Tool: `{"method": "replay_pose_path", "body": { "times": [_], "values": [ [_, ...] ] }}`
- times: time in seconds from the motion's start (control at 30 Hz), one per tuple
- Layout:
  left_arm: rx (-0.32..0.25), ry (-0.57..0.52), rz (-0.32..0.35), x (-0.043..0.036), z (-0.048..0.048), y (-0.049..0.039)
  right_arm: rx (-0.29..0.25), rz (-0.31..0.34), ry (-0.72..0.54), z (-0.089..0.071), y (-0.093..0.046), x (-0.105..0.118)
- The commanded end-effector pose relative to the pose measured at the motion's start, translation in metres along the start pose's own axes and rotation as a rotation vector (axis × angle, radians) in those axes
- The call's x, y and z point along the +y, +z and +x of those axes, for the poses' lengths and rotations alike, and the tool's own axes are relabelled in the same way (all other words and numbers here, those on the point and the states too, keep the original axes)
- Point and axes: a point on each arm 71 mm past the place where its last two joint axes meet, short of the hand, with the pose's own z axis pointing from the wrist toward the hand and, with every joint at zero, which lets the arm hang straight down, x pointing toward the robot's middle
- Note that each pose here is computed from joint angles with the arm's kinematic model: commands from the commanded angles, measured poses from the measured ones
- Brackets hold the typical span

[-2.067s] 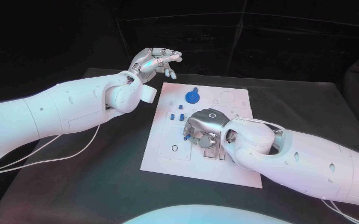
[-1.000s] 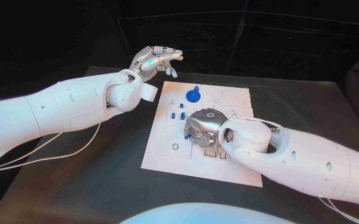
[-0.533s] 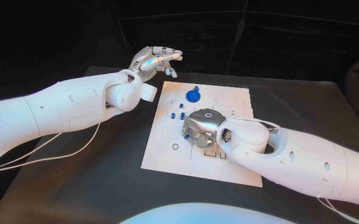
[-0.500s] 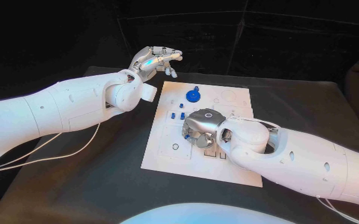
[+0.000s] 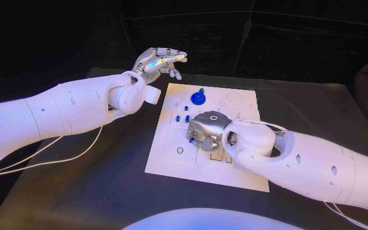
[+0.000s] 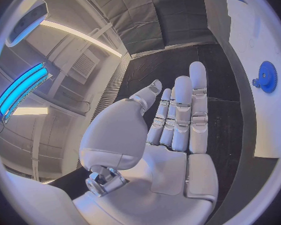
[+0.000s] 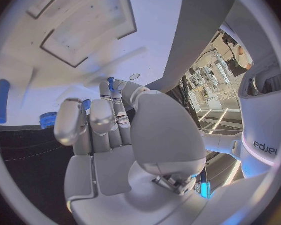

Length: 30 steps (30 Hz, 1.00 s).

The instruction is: Assemble the parts on the task board

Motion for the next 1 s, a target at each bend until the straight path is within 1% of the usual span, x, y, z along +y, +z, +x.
{"method": "replay_pose_path", "body": {
  "times": [0.03, 0.43, 0.8, 1.0],
  "values": [
    [0.015, -0.013, -0.003, -0.0013, 0.0017, 0.0007, 0.001, -0.003, -0.002, 0.0001, 0.0008, -0.0008],
    [0.021, -0.016, -0.010, -0.0012, 0.0019, 0.0006, -0.012, -0.011, 0.008, -0.0006, 0.0028, 0.0002],
    [0.023, -0.017, -0.015, -0.0007, 0.0015, 0.0009, -0.027, -0.036, 0.033, -0.0020, 0.0034, 0.0036],
    [0.022, -0.017, -0.018, -0.0004, 0.0010, 0.0011, -0.030, -0.025, 0.036, -0.0019, 0.0035, 0.0014]
  ]
}}
